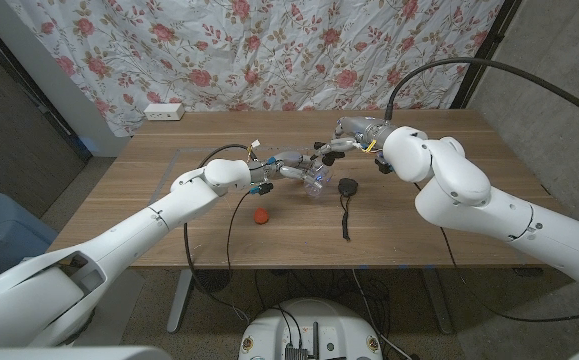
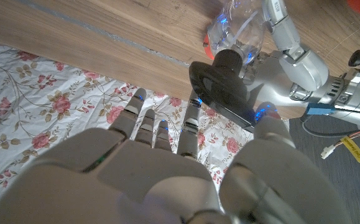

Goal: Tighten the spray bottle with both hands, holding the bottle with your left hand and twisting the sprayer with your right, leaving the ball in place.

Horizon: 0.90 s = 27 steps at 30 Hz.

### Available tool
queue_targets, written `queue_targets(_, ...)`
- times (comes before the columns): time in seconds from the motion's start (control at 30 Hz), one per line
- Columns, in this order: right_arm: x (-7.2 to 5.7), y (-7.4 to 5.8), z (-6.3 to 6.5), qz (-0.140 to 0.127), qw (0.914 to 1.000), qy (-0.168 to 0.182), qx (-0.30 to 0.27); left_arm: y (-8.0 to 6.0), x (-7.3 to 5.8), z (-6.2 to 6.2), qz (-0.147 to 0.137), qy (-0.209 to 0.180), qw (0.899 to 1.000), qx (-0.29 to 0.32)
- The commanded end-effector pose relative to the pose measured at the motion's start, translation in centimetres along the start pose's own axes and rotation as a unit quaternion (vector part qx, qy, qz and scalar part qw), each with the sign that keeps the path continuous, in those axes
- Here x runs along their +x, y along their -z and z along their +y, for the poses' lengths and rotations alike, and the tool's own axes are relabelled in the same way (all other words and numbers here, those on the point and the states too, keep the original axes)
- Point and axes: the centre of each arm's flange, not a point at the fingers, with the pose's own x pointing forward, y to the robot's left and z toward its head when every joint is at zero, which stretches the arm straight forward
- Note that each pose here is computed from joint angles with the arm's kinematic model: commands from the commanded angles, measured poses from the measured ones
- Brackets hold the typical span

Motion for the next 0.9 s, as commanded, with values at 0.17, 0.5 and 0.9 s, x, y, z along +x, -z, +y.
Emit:
queue_targets(0.17,0.24,-0.05,0.12,0.025,0.9995,0.016,-0.006,0.44,0.34,0.33,0.001,0.003,1.000,0.000)
queue_targets(0.5,0.67,-0.01,0.06,0.028,0.9995,0.016,-0.003,0.60,0.57,0.32,-0.002,0.000,1.000,-0.003)
queue_targets(0.9,0.76,-0.17,0.11,0.033,0.9991,0.027,-0.001,0.59,0.65,0.20,-0.008,-0.004,1.000,-0.004)
